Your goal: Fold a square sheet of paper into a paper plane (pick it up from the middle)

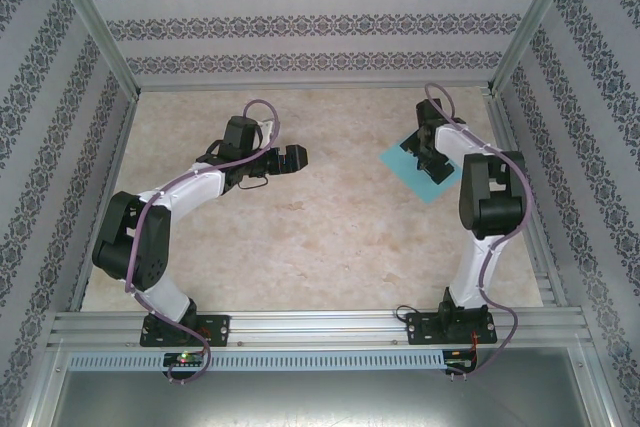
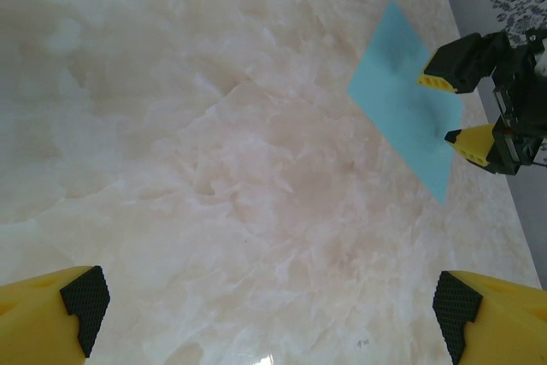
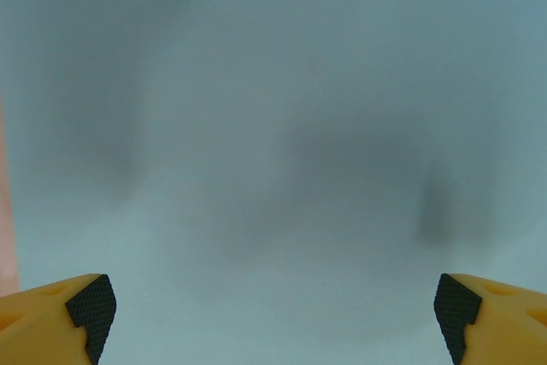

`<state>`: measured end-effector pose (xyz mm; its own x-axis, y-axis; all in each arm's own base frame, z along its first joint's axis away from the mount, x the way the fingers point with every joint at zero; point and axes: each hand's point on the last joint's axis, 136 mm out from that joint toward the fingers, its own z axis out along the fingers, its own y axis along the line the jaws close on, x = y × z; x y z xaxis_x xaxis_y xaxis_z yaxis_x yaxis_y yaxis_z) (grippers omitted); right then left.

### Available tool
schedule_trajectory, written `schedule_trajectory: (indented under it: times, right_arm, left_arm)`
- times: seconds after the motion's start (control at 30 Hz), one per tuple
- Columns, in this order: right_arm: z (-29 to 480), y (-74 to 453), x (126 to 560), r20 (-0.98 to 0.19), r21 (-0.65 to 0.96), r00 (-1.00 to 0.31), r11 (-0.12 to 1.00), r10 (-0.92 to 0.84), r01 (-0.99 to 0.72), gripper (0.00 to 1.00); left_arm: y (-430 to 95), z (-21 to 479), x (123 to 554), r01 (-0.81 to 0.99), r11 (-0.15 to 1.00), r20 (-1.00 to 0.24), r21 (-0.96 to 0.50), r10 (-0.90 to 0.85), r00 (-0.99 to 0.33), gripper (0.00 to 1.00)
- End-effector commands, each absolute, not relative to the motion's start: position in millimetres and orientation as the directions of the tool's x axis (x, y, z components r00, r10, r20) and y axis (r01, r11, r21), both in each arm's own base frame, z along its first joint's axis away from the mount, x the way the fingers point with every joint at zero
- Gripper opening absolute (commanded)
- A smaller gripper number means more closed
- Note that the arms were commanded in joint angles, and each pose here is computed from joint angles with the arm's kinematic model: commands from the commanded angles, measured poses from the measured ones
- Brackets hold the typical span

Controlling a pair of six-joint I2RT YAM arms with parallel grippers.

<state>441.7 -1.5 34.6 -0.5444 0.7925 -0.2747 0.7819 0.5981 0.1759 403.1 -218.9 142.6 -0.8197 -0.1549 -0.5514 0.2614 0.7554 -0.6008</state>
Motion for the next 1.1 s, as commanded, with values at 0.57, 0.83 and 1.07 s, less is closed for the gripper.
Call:
schedule_trajectory:
  times: [0.57, 0.83, 1.07]
  right_arm:
    - [23, 29, 435, -0.170, 0.014, -0.593, 0.603, 0.787, 0.797, 0.98]
    - [15, 37, 423, -0.144, -0.028, -0.610, 0.613, 0.779, 0.790, 0.98]
    - [15, 51, 413, -0.122, -0.050, -0.646, 0.645, 0.754, 0.763, 0.98]
  left_arm:
    - [-212, 130, 400, 0.282, 0.812, -0.565, -0.510, -0.070, -0.822, 1.00]
    - [-209, 124, 399, 0.297, 0.827, -0.556, -0.478, -0.023, -0.831, 1.00]
    - [-208, 119, 394, 0.290, 0.828, -0.544, -0.480, -0.022, -0.839, 1.00]
